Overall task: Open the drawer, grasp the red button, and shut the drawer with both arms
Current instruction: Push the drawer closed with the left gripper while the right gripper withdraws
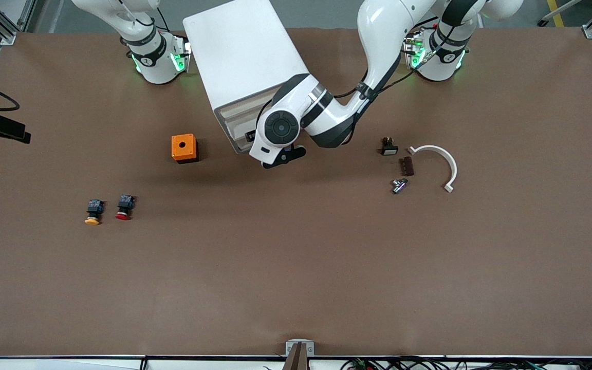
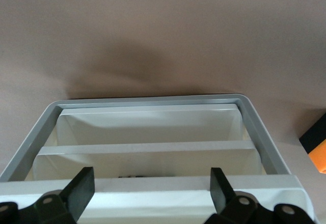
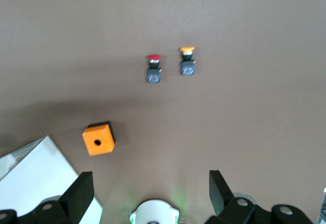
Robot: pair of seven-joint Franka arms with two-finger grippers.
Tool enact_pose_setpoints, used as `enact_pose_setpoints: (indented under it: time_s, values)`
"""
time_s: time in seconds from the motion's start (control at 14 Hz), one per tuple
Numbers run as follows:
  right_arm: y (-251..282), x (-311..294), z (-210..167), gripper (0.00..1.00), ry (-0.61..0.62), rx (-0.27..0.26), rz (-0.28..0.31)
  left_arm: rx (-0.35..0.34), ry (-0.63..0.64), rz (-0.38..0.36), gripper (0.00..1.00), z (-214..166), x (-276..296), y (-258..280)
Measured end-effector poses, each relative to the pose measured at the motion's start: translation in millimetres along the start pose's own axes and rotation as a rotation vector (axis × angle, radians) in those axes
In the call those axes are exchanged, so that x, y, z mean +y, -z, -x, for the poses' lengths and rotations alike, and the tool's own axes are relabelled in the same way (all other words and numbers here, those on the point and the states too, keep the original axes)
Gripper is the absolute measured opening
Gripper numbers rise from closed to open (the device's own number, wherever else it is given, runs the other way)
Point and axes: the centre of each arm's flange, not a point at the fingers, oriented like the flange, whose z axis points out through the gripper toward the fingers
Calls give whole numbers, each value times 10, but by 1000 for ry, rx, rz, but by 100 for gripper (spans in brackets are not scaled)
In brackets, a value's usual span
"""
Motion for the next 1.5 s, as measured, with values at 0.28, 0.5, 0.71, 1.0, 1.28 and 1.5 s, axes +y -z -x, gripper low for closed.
enact_pose_setpoints:
  time_s: [0.28, 0.5, 0.71, 1.0, 1.28, 1.5]
  values:
    - [65, 28, 32, 100, -4, 24, -5, -31, 1, 4, 100, 64, 17, -51]
    - [146, 55, 108, 100, -7, 69, -7, -71, 13, 15, 100, 90, 26, -95]
    - [119, 74, 203, 100, 28, 75, -10, -81, 16, 16, 100, 90, 29, -122]
    - [31, 221, 313, 100, 55, 69, -17, -87, 12, 14, 100, 129, 40, -145]
    - [-17, 298, 559, 100, 44, 109, -24, -90, 12, 13, 100, 141, 43, -155]
    - [15, 360, 702, 100, 45, 122, -27, -87, 14, 21, 100, 114, 43, -117]
